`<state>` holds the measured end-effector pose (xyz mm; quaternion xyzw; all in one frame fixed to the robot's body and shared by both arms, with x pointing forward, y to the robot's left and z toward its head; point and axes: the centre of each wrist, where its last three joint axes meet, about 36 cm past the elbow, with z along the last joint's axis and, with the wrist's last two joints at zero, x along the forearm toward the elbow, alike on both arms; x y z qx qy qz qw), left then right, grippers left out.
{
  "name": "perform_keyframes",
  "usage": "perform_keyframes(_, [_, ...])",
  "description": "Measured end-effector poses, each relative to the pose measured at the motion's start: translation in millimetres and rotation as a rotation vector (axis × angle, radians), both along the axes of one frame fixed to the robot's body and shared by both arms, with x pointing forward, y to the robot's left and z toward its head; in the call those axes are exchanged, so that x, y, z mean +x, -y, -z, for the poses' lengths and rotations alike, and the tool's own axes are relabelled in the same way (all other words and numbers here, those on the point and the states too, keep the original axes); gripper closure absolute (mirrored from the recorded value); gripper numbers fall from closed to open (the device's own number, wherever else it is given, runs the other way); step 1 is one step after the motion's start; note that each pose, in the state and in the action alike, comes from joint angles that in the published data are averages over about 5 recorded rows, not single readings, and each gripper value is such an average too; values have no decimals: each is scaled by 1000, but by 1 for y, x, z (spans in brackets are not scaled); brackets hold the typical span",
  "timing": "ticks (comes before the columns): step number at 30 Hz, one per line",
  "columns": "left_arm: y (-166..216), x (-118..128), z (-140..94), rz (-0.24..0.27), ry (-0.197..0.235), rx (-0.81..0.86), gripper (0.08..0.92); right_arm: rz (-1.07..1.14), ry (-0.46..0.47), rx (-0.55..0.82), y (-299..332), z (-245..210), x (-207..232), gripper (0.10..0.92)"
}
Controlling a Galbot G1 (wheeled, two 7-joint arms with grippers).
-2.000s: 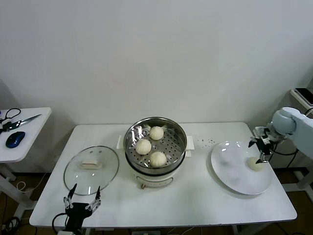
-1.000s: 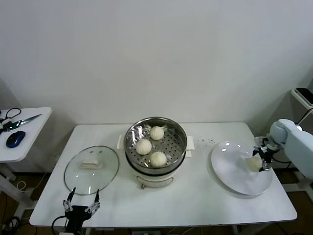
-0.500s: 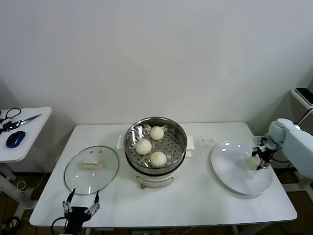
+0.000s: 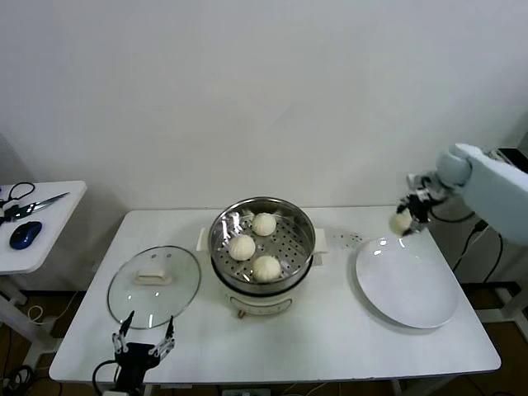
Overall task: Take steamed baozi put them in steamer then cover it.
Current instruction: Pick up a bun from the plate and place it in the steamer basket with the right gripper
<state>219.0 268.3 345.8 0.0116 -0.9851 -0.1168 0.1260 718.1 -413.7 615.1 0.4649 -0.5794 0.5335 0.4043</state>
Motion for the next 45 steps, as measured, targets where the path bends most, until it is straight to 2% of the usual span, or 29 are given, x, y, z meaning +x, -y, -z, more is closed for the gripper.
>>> perform_keyframes(7, [4, -2, -1, 17, 6, -17, 177, -67, 5, 74, -87, -64, 12, 335])
perform_keyframes(16, [10, 0, -1, 27, 17, -35, 177, -142, -51, 119, -195, -83, 6, 330])
perform_keyframes(30, [0, 0, 0, 15, 18, -37, 177, -205, -132, 64, -292, -44, -5, 327])
perform_keyframes(45, [-6, 1, 5, 0, 12, -40, 177, -204, -178, 15, -311, 14, -5, 317])
